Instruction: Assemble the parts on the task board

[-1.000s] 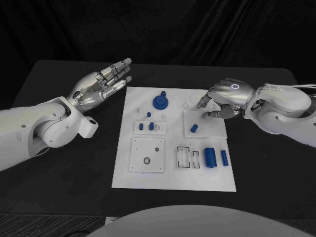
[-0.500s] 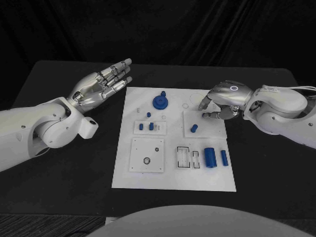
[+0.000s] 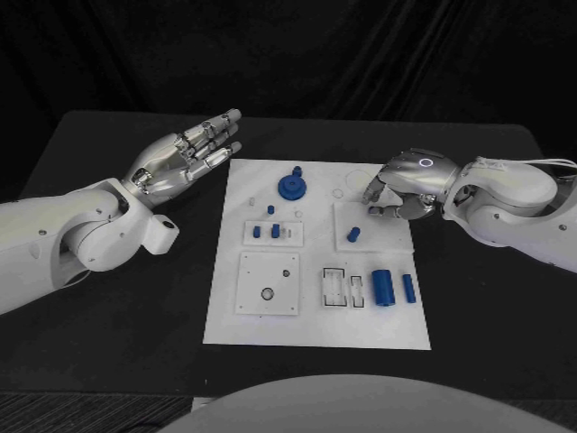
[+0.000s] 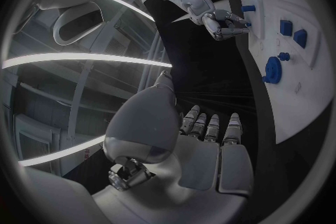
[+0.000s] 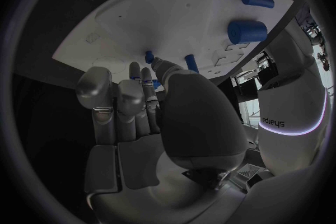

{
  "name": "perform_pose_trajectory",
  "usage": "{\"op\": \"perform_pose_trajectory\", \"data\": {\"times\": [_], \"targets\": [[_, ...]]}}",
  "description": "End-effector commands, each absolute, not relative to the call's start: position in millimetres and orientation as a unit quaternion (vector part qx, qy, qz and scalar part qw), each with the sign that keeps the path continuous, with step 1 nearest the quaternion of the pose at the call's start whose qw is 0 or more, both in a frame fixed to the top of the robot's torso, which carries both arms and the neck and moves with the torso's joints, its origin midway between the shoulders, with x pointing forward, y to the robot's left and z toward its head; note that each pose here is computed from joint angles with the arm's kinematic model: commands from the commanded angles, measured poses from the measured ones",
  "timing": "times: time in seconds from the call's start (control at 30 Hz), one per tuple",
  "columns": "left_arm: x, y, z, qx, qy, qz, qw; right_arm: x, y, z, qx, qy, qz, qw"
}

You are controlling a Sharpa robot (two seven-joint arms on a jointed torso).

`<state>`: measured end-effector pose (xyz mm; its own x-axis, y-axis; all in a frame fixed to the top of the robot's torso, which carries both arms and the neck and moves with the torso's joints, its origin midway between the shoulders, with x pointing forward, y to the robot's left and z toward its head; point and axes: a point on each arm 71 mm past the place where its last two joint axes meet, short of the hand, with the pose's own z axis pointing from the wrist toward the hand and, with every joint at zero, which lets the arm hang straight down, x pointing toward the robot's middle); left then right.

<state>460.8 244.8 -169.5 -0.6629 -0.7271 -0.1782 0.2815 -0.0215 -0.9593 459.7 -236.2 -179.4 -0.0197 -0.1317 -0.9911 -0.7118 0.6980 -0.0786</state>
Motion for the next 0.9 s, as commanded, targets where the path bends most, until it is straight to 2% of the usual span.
{"op": "perform_pose_trajectory", "data": {"times": [0.03,0.9], "targets": [[459.3,243.5,-168.2,-0.181,0.586,-0.704,0.358,461,-237,-183,-0.306,0.682,0.225,0.625],[460.5,243.8,-171.1,-0.185,0.594,-0.699,0.352,457,-238,-199,-0.297,0.698,0.228,0.61]]}}
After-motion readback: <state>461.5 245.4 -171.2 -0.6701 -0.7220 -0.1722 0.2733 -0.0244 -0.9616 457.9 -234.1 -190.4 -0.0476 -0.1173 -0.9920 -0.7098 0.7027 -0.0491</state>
